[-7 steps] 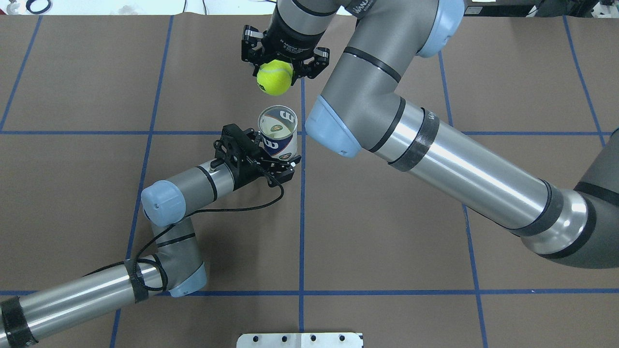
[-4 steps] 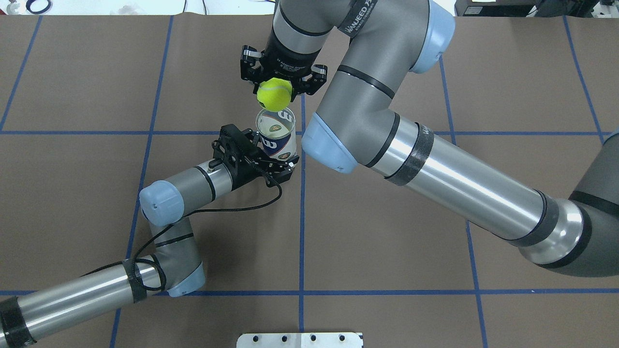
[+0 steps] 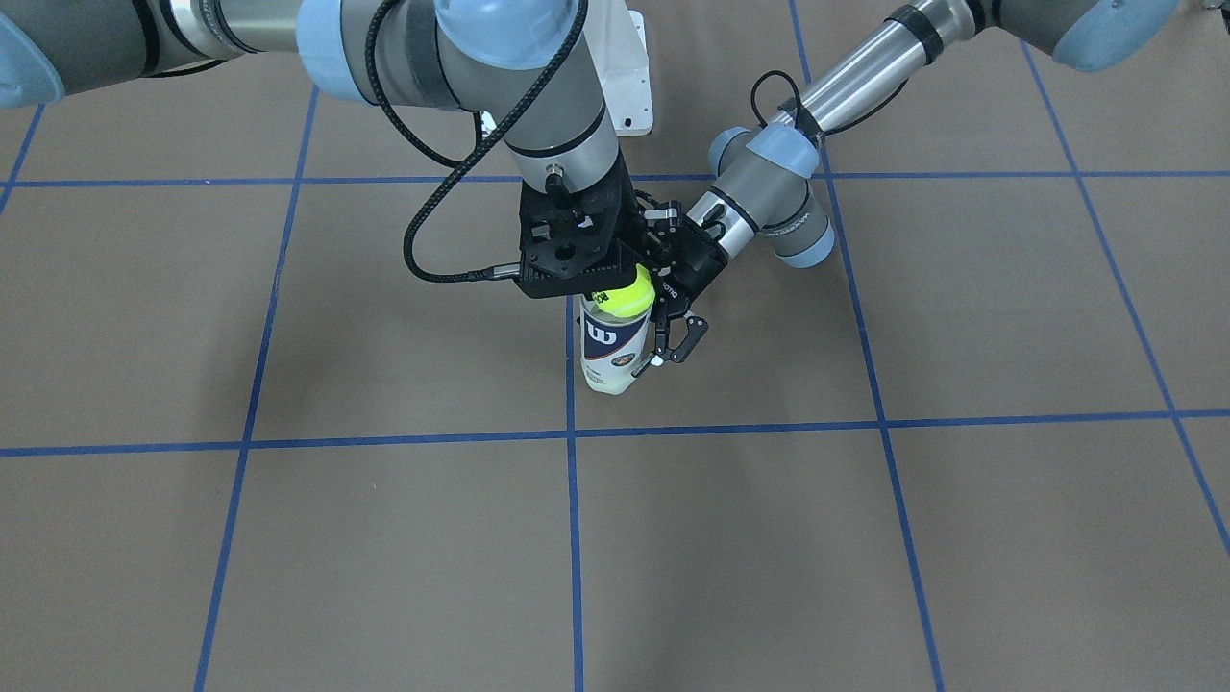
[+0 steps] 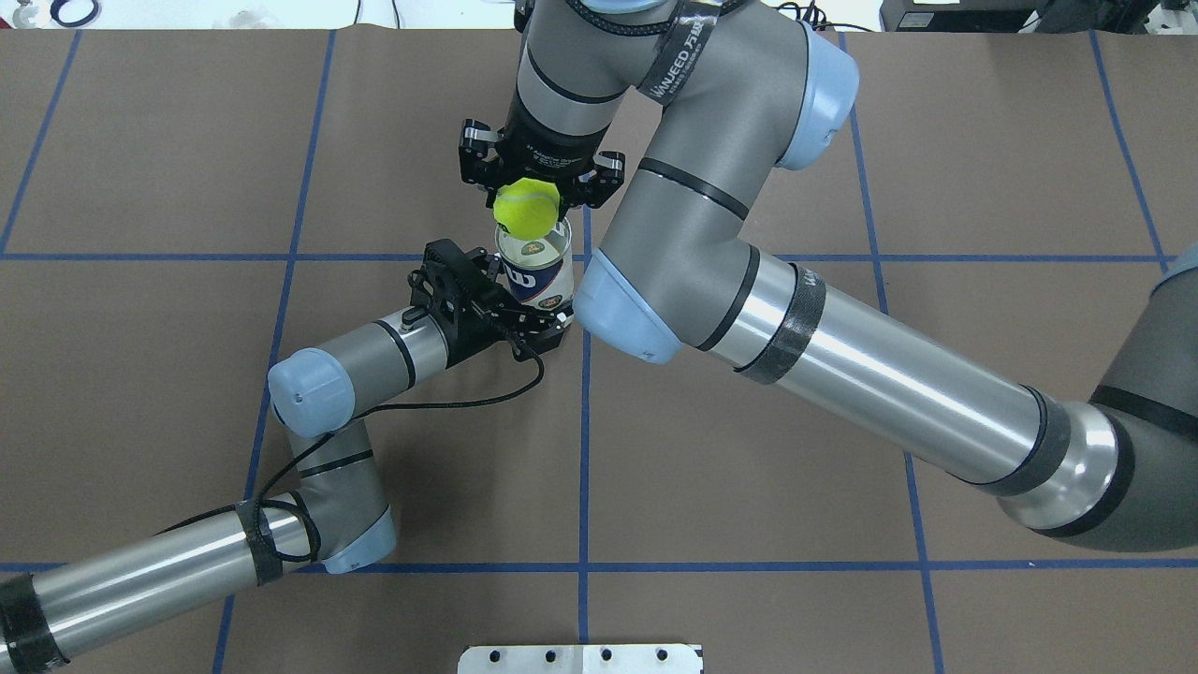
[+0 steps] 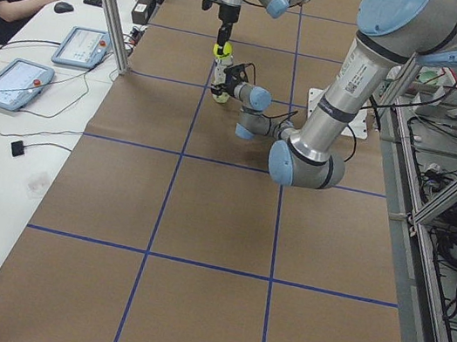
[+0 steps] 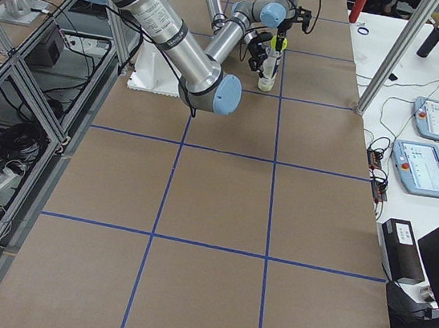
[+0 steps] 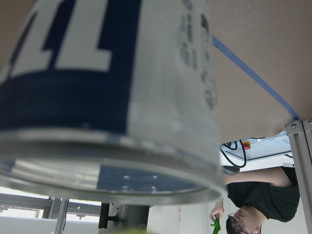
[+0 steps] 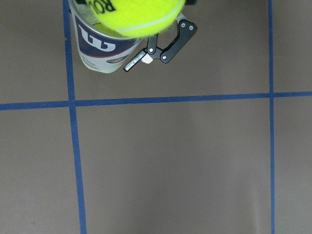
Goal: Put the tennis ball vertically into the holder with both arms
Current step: 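Lower the ball into the can and open the right gripper, then push the ball down into the can with the right gripper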
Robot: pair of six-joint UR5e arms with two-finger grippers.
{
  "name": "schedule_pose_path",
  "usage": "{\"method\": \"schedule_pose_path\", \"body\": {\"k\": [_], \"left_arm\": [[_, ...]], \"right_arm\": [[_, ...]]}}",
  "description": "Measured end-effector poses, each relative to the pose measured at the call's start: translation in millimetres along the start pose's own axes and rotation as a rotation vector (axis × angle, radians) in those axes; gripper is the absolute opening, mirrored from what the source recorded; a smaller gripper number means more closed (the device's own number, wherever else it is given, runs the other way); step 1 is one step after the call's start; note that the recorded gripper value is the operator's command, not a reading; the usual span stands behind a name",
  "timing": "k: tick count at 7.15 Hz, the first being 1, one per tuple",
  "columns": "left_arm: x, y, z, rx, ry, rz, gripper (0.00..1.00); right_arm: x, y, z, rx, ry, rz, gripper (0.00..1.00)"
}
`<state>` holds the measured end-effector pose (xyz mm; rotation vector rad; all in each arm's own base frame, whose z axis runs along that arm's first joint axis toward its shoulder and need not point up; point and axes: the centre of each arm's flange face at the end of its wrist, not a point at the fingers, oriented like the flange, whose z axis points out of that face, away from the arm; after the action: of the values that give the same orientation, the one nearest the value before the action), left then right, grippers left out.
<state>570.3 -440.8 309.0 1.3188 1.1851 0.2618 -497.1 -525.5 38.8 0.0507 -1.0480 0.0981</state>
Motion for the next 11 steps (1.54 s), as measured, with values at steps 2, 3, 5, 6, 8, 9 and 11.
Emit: {"method": "schedule_pose_path", "body": {"k": [2, 3, 5, 6, 8, 9, 11], "left_arm": [[0.4, 0.2, 0.0, 0.0, 0.001, 0.0, 0.99], [0.6, 0.1, 0.0, 0.0, 0.001, 0.0, 0.99], [0.3, -1.0, 0.4, 0.001, 0.001, 0.0, 0.99], [-0.7, -1.7, 0.4, 0.001, 0.0, 0.001, 0.99], [-1.7, -2.4, 0.4, 0.002, -0.002, 0.001, 0.99], [-1.8, -2.1, 0.4, 0.002, -0.002, 0.001, 0.99], [-2.5, -1.5, 0.4, 0.0, -0.003, 0.002, 0.99]], "right_arm": [[0.1, 0.8, 0.0, 0.002, 0.002, 0.0, 1.0], [0.5, 2.1, -2.1, 0.002, 0.001, 0.0, 1.0], [1.0, 6.8, -11.2, 0.002, -0.001, 0.0, 0.89], [0.3, 8.3, -14.3, 0.003, -0.003, -0.001, 0.17], [0.3, 10.2, -17.5, 0.004, -0.008, -0.009, 0.0], [1.2, 10.6, -17.9, 0.005, -0.008, -0.017, 0.0], [1.6, 10.7, -18.2, 0.009, -0.008, -0.024, 0.0]]}}
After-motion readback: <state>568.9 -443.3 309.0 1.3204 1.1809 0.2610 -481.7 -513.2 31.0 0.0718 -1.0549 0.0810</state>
